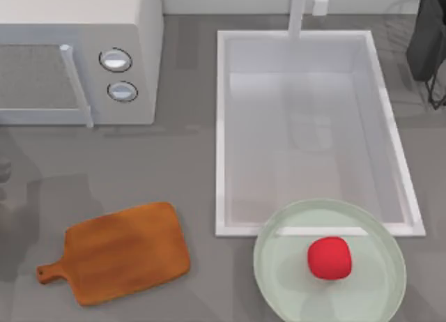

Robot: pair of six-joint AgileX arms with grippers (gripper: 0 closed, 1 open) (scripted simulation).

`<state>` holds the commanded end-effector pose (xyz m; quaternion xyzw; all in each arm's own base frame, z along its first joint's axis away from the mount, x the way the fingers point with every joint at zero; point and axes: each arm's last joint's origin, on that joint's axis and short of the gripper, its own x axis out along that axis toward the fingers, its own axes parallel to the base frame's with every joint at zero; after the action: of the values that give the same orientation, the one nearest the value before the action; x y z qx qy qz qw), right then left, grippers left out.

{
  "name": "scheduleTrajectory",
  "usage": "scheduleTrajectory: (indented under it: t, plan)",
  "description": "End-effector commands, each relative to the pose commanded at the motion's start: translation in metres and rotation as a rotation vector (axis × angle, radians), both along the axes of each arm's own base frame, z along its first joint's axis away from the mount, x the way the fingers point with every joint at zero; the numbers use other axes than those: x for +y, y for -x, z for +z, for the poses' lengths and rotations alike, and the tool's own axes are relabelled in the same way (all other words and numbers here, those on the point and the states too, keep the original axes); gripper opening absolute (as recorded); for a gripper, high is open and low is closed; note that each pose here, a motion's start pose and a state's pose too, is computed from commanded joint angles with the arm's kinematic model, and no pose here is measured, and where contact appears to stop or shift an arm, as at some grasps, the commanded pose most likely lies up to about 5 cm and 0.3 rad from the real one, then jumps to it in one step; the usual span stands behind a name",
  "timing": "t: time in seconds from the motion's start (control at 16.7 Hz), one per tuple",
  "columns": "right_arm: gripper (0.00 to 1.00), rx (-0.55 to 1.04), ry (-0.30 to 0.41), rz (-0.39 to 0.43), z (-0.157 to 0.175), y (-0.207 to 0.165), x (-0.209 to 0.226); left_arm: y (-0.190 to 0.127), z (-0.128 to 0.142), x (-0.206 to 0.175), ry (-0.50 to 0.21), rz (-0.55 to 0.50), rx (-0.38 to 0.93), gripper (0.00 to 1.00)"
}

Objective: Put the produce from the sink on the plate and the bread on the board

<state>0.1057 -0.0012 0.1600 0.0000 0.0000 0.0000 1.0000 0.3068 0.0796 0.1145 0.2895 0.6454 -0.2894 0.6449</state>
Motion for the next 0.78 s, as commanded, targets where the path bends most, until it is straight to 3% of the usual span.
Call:
scheduleTrajectory:
  t: [0.48,0.78]
  plan:
    - [1.00,0.000,0.000,0.000,0.000,0.000,0.000,-0.002,0.006,0.000,-0.001,-0.002,-0.006,0.00]
    - [1.00,0.000,0.000,0.000,0.000,0.000,0.000,-0.006,0.051,0.001,0.001,-0.006,0.001,0.00]
